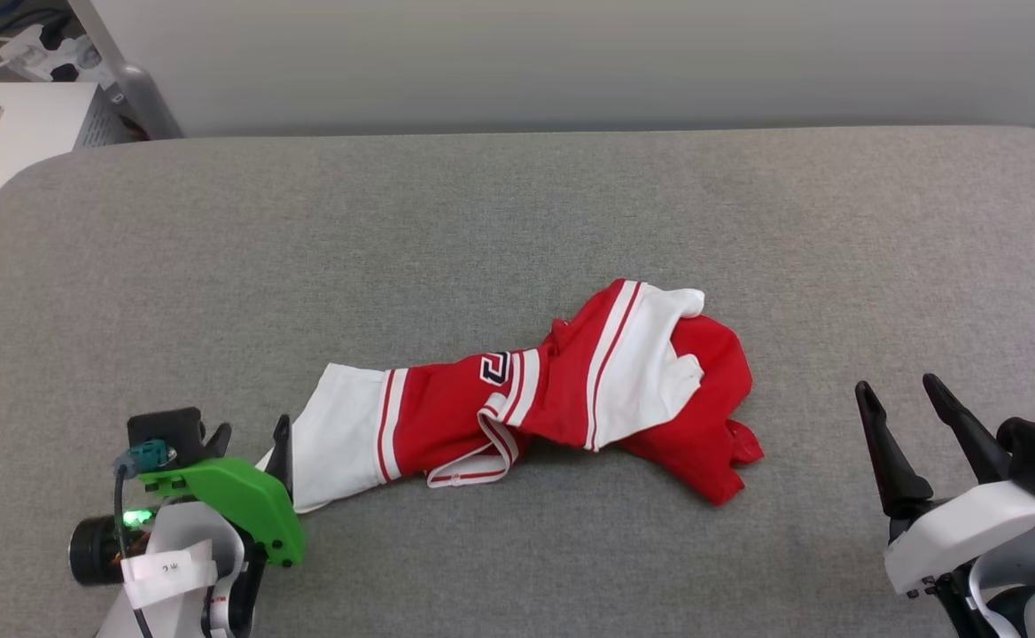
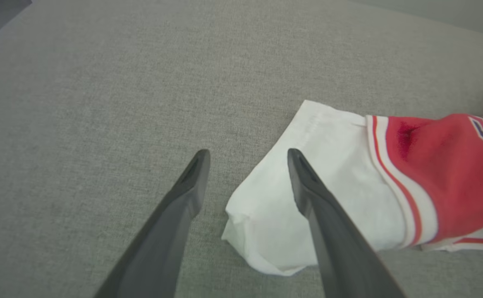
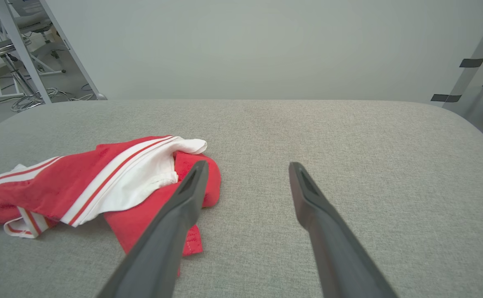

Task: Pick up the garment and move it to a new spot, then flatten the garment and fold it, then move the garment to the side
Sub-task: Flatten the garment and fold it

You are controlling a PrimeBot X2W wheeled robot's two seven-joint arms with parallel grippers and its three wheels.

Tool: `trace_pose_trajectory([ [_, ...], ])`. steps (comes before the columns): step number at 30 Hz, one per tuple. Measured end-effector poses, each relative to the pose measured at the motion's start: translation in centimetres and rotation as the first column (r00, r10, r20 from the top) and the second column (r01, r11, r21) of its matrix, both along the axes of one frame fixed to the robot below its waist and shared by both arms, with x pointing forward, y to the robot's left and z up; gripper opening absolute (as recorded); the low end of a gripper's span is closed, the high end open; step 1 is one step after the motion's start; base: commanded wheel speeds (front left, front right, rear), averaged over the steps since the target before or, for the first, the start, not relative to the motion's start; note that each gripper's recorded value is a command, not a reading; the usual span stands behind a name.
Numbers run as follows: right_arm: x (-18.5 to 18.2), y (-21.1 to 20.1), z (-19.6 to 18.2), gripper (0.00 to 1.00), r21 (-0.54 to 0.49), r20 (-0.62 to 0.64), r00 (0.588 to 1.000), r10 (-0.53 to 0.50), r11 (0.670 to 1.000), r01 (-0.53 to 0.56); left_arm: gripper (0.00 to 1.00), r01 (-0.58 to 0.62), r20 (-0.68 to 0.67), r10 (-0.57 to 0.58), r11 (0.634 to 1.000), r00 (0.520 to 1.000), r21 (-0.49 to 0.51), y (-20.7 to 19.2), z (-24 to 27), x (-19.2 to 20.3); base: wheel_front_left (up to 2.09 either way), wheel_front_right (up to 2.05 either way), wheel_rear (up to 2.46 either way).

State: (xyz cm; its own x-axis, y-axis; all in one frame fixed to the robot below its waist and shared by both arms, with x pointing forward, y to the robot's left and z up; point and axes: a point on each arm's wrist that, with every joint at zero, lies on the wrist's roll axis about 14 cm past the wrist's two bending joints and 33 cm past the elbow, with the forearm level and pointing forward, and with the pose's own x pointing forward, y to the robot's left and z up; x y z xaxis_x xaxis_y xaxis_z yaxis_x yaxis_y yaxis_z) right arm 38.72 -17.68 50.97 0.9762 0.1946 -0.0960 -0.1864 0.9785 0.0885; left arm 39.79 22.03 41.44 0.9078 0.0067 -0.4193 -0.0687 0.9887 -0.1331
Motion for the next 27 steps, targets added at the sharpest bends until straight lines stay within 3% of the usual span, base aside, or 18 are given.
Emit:
trace_pose_trajectory([
  [4,0.0,0.1,0.4,1.00,-0.001,0.009,1.000,0.004,1.000,-0.004,1.00,0.088,0.218,-0.096,0.995,0.971,0.046,-1.6,4.3,1.3,0.00,0.00,0.00],
  [8,-0.2,0.3,1.0,1.00,-0.001,0.026,1.000,0.009,1.000,-0.009,1.00,0.159,0.423,-0.192,0.981,0.886,0.112,-3.6,8.9,1.2,0.00,0.00,0.00],
  [12,-0.4,0.8,1.5,1.00,0.000,0.042,0.999,0.023,1.000,-0.023,1.00,0.166,0.532,-0.220,0.975,0.818,0.148,-4.9,12.3,0.4,0.00,0.00,0.00],
  [16,-0.8,1.8,1.0,1.00,-0.002,0.012,0.998,0.056,0.998,-0.056,1.00,0.165,0.570,-0.211,0.977,0.794,0.133,-6.2,13.2,-1.5,0.00,0.00,0.00],
  [23,-1.2,3.4,-1.8,1.00,-0.032,-0.147,0.980,0.137,0.989,-0.143,1.00,0.136,0.571,-0.180,0.983,0.801,0.120,-6.2,12.9,-3.2,0.00,0.00,0.00],
  [27,-0.6,4.5,-2.5,1.00,-0.084,-0.245,0.948,0.204,0.969,-0.230,1.00,0.140,0.540,-0.231,0.969,0.810,0.204,-5.9,12.0,-3.5,0.00,0.00,0.00],
])
